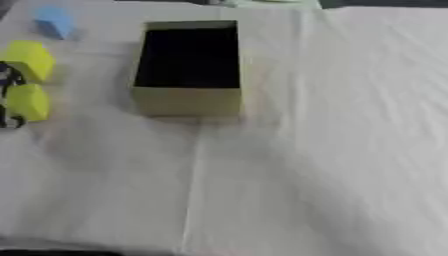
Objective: Pick up objects on the table and place them in the box.
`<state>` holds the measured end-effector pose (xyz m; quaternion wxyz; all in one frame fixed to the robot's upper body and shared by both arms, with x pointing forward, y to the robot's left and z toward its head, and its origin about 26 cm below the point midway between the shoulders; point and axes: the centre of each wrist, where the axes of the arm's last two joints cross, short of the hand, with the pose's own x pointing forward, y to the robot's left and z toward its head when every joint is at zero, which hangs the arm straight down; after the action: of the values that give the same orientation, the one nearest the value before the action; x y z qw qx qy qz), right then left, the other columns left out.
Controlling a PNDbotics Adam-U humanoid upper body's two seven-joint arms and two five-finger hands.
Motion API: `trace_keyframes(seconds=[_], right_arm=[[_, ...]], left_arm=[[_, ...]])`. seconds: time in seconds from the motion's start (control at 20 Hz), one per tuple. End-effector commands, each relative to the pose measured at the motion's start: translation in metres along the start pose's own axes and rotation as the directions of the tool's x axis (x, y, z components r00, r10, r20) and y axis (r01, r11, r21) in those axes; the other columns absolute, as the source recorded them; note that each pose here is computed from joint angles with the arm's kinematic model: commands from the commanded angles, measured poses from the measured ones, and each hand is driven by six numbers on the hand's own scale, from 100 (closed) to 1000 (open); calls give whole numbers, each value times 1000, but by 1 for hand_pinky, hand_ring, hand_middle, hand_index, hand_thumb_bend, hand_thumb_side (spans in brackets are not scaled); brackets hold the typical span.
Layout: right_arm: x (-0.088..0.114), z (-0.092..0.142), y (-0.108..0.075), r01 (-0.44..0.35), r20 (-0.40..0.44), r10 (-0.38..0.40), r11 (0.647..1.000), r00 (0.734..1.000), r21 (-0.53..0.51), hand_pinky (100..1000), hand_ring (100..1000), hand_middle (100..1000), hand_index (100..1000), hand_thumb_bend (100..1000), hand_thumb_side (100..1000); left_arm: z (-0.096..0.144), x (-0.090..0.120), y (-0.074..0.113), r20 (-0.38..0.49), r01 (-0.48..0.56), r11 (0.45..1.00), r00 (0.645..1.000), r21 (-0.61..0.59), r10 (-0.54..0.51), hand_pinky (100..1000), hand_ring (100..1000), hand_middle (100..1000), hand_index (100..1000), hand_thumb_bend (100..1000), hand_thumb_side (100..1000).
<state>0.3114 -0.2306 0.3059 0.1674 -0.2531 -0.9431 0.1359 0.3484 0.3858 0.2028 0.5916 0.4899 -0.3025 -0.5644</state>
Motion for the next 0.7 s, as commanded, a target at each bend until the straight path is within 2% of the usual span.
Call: trace_keyframes(seconds=[0.05,0.35,0.55,0.7], right_arm=[[4,-5,-6,-16,25,17,1000,1000,-13,813,766,513,875,100,894],[4,-5,-7,-24,26,24,1000,999,-11,814,766,514,875,100,893],[4,-5,-8,-30,30,30,1000,999,-9,814,766,516,874,100,892],[5,-6,-8,-34,36,34,999,999,-4,814,767,516,874,100,890]], left_arm=[[6,-6,12,-24,-4,999,1000,47,5,155,418,411,544,319,100],[19,-8,22,-1,-10,999,1000,52,10,148,408,403,537,322,100],[36,-5,39,33,13,996,999,84,-16,142,407,402,536,330,100],[52,5,59,93,47,988,994,147,-61,132,401,396,534,309,100]])
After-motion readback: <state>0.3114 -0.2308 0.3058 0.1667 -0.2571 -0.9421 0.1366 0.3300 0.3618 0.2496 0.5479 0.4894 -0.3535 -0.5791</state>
